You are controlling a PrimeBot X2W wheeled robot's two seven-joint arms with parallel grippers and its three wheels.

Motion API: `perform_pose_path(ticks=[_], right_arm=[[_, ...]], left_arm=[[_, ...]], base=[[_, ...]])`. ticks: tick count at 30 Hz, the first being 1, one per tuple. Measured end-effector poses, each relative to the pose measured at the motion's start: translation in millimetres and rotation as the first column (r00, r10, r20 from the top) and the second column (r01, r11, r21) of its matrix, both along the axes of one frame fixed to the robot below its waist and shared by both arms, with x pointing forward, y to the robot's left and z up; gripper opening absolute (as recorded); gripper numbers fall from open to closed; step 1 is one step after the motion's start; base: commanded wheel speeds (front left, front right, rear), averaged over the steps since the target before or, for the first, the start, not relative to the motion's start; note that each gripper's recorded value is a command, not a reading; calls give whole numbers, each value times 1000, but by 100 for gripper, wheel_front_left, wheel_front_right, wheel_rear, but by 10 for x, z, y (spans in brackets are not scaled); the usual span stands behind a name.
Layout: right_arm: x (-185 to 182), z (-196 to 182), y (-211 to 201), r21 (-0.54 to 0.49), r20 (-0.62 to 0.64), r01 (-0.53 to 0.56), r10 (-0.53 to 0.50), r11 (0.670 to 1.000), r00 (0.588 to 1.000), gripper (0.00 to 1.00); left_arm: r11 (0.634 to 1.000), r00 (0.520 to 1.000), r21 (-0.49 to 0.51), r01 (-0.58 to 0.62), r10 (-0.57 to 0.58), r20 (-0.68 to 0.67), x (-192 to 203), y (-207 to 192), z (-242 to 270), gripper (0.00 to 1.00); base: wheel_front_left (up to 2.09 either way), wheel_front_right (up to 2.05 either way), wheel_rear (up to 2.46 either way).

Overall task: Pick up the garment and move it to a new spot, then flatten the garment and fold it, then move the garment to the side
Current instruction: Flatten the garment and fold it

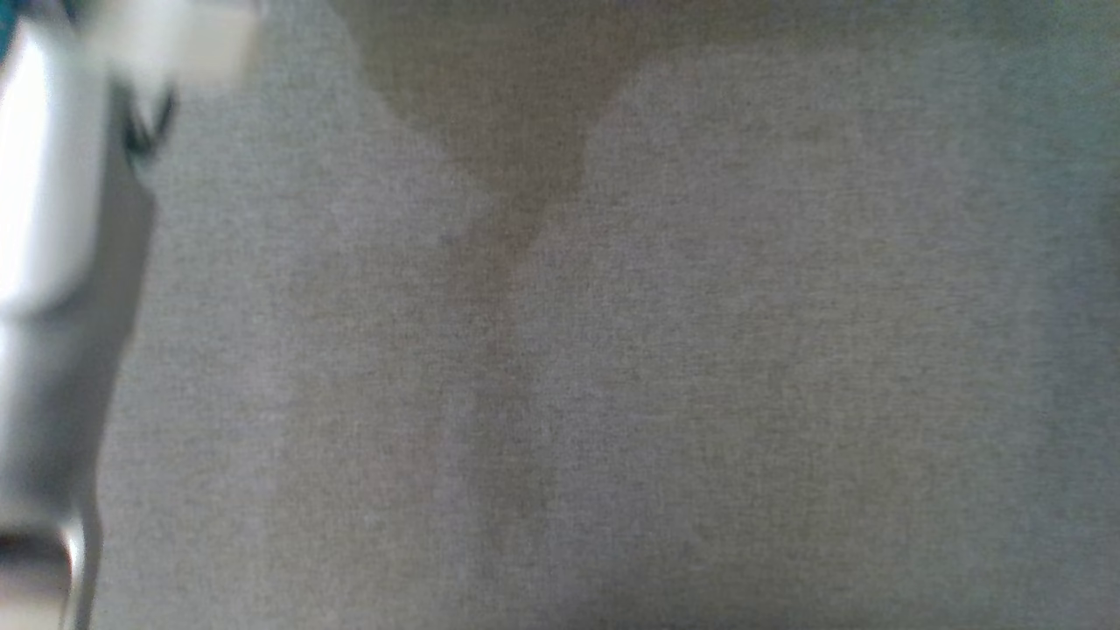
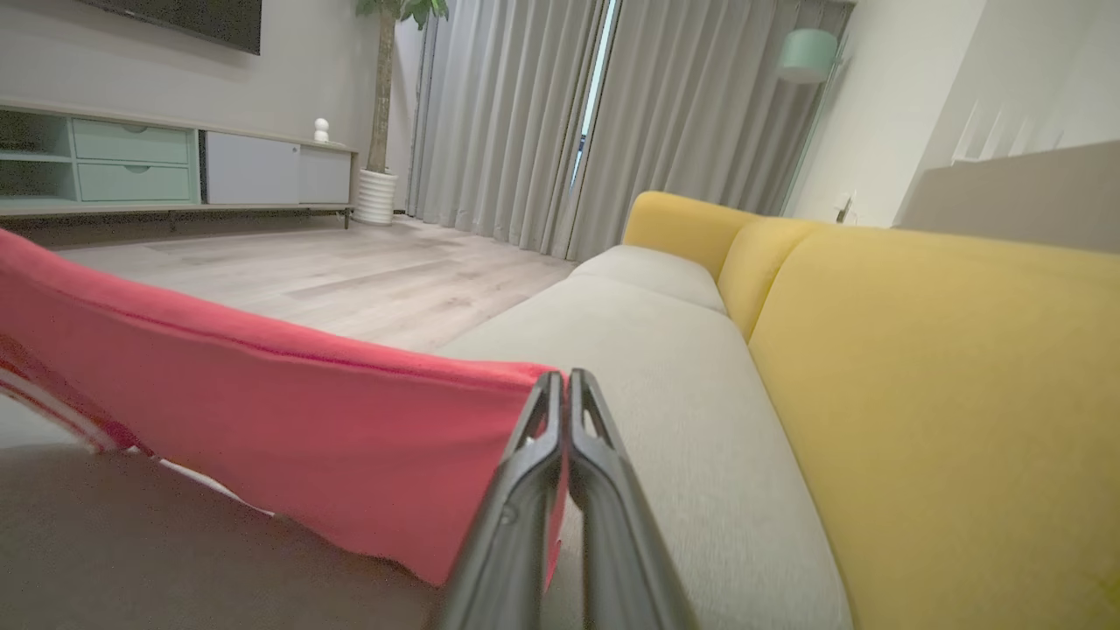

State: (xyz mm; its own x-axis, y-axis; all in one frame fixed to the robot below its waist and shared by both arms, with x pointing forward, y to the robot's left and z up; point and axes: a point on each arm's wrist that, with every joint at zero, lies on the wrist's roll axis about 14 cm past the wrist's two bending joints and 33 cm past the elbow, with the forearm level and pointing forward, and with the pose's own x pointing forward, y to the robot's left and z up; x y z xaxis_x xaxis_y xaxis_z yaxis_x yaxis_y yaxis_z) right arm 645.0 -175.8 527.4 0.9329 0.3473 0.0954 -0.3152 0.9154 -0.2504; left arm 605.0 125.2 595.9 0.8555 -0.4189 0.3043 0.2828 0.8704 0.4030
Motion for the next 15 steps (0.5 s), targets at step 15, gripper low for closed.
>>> perform_pose_path(ticks=[15], right_arm=[[-1469, -482, -195, 55, -214, -14, 25, 998, 977, 0]], left_arm=[[994, 895, -64, 84, -104, -434, -1829, 7, -1155, 0]], base=[[0, 0, 0]])
